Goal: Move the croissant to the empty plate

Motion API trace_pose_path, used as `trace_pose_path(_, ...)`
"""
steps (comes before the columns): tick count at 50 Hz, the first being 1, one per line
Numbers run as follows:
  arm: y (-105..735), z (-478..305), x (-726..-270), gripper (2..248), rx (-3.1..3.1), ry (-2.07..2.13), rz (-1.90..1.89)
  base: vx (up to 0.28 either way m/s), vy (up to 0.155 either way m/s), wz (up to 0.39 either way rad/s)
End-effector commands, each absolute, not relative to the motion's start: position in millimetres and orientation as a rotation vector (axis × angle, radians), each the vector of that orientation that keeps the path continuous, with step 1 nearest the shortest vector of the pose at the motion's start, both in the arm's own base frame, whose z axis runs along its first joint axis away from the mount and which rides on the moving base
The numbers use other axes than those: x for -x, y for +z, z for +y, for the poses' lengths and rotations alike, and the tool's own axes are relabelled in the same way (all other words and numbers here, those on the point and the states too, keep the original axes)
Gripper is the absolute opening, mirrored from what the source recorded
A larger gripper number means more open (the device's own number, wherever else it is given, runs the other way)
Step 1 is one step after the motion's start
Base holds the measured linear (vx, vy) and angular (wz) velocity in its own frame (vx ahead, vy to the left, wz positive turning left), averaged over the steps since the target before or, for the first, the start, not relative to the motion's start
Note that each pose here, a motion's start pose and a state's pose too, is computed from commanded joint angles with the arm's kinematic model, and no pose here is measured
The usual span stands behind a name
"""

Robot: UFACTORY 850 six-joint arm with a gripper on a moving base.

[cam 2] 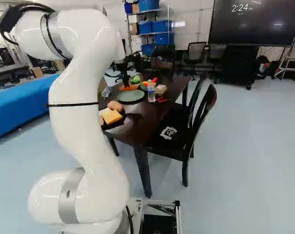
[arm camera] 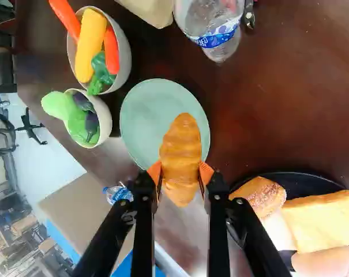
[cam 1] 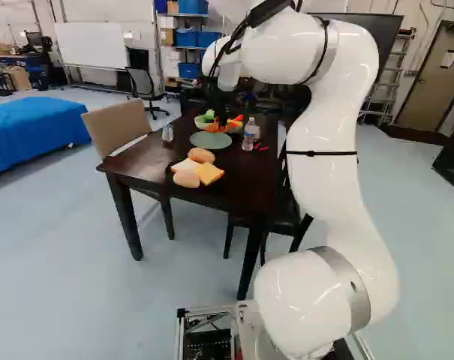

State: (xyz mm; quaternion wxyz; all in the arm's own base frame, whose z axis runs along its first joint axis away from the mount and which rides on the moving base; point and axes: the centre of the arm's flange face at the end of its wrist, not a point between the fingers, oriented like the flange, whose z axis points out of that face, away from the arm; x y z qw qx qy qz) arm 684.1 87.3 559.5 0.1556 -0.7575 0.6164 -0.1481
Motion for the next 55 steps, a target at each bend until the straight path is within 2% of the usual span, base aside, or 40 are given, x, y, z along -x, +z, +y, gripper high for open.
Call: trace_pose_path(55,547,101,-726,100,2.158,-0.448,1.736,0.000,0.000,0.000)
